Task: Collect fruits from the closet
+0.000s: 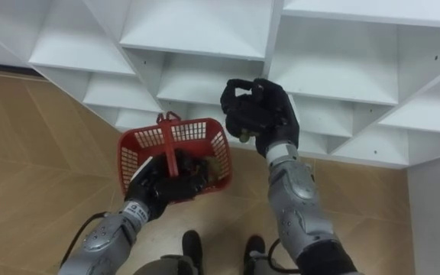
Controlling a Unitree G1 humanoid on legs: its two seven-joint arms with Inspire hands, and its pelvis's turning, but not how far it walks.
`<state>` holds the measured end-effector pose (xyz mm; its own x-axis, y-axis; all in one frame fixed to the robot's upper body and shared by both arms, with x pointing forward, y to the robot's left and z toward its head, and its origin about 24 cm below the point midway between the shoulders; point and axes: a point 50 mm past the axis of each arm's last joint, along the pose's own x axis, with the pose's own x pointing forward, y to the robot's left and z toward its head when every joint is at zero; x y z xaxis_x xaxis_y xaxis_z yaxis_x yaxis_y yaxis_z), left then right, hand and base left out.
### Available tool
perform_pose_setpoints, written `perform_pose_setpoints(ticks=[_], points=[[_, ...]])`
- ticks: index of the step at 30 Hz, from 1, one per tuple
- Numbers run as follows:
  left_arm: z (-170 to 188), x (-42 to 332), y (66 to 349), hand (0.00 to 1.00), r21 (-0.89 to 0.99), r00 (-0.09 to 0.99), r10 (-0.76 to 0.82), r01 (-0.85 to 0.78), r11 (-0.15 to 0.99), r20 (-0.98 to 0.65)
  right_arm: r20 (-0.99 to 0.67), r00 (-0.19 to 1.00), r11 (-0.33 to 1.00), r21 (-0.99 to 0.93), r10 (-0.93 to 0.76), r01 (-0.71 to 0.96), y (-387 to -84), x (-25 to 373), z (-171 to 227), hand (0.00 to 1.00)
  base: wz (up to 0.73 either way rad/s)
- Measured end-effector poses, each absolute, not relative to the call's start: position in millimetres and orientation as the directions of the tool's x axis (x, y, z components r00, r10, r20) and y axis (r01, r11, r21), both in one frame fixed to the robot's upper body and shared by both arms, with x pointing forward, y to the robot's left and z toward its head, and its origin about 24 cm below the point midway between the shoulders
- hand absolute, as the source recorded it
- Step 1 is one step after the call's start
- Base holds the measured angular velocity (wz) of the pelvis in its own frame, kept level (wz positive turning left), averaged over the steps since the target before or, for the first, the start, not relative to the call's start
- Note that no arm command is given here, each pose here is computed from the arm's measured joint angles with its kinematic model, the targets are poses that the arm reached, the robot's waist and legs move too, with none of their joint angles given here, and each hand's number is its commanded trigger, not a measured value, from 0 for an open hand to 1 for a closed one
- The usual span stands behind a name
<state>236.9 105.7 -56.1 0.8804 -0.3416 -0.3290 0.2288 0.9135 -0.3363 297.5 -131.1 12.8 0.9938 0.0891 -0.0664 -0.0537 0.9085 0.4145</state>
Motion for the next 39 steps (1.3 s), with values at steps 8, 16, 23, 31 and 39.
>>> perform_pose_setpoints(ticks=[8,16,23,31,39], points=[[-55,236,94,1.00,-0.372,0.867,-0.391,0.268,0.889,-0.309,-0.059,0.992,0.920,0.383,0.110,-0.079,-127,297,14,1.00,-0.01],[-53,234,85,1.00,-0.393,0.853,-0.434,0.307,0.867,-0.291,-0.056,0.991,0.930,0.354,0.125,-0.097,-124,297,14,1.00,0.00],[-50,233,77,1.00,-0.405,0.831,-0.488,0.363,0.839,-0.266,-0.057,0.987,0.931,0.344,0.150,-0.122,-122,296,12,1.00,0.00],[-50,231,71,1.00,-0.413,0.804,-0.540,0.415,0.810,-0.250,-0.060,0.974,0.925,0.331,0.221,-0.189,-115,291,8,1.00,0.00],[-47,232,70,1.00,-0.410,0.800,-0.551,0.432,0.803,-0.237,-0.078,0.966,0.936,0.276,0.248,-0.218,-113,289,5,1.00,0.01]])
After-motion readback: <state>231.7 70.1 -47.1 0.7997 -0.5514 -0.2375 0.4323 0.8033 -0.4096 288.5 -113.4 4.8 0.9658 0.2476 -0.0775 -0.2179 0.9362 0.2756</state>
